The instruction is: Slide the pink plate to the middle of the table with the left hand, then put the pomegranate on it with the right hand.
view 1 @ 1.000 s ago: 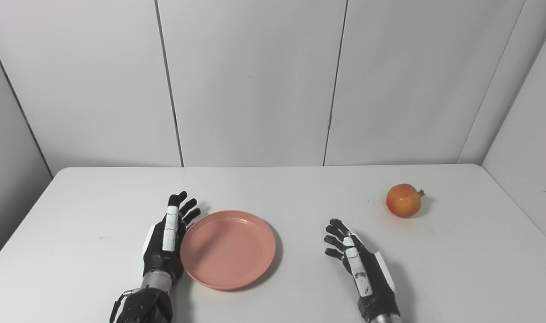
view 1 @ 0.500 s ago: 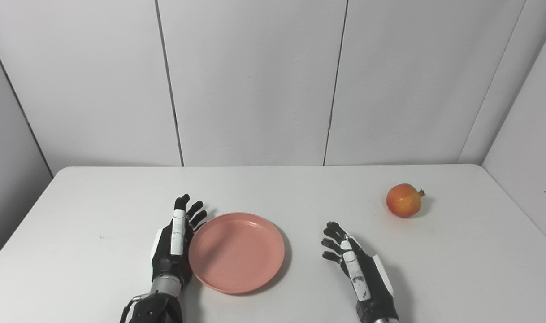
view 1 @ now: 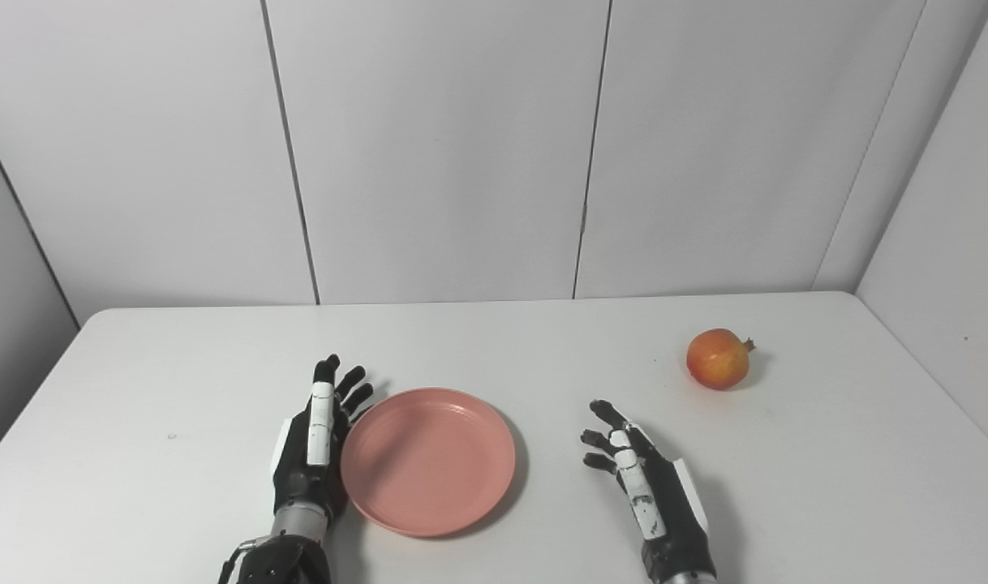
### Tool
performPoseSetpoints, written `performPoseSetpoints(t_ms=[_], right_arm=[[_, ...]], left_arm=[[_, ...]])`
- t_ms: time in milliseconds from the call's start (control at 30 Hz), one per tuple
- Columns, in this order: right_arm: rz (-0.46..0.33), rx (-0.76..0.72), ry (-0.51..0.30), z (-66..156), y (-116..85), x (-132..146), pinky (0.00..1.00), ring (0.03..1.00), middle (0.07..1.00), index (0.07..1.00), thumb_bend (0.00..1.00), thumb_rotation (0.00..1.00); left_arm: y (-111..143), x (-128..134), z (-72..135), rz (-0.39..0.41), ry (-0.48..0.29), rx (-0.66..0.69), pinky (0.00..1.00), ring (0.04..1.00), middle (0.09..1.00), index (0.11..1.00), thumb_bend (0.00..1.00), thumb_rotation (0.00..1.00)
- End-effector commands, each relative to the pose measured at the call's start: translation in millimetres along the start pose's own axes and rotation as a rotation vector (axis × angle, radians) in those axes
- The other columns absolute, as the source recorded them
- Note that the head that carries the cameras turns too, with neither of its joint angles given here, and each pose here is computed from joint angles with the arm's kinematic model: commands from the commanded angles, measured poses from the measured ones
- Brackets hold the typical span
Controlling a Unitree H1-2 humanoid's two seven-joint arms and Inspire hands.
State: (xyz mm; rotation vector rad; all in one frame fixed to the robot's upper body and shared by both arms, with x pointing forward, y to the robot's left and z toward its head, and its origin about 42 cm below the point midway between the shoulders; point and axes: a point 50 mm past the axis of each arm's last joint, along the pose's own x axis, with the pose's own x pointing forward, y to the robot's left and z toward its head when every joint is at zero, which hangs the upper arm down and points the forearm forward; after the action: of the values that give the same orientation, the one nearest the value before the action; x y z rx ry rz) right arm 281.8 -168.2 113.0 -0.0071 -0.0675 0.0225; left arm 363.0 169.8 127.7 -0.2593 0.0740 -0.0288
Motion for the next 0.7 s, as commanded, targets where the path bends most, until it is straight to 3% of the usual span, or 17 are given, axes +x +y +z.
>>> performPoseSetpoints(t_ms=[0,167,433,667], right_arm=[[-0.023,-0.011,-0.029,5,5,-4,0.78,0.796,0.872,0.811,0.76,0.96],[-0.047,-0.046,-0.041,9,5,-4,0.83,0.808,0.834,0.796,0.75,0.96],[-0.08,-0.072,-0.054,8,5,-3,0.79,0.786,0.808,0.783,0.74,0.93],[-0.143,-0.163,-0.094,9,0,1,0.74,0.756,0.771,0.72,0.6,0.83]], left_arm=[[-12,4,17,-0.024,-0.053,0.005,0.83,0.895,0.916,0.957,0.97,0.93],[-17,3,18,-0.025,-0.055,-0.013,0.82,0.897,0.92,0.957,0.98,0.91],[-23,3,14,-0.025,-0.042,-0.036,0.85,0.912,0.939,0.975,1.0,0.91],[-20,5,6,-0.014,-0.047,-0.043,0.86,0.911,0.94,0.977,0.96,0.9]])
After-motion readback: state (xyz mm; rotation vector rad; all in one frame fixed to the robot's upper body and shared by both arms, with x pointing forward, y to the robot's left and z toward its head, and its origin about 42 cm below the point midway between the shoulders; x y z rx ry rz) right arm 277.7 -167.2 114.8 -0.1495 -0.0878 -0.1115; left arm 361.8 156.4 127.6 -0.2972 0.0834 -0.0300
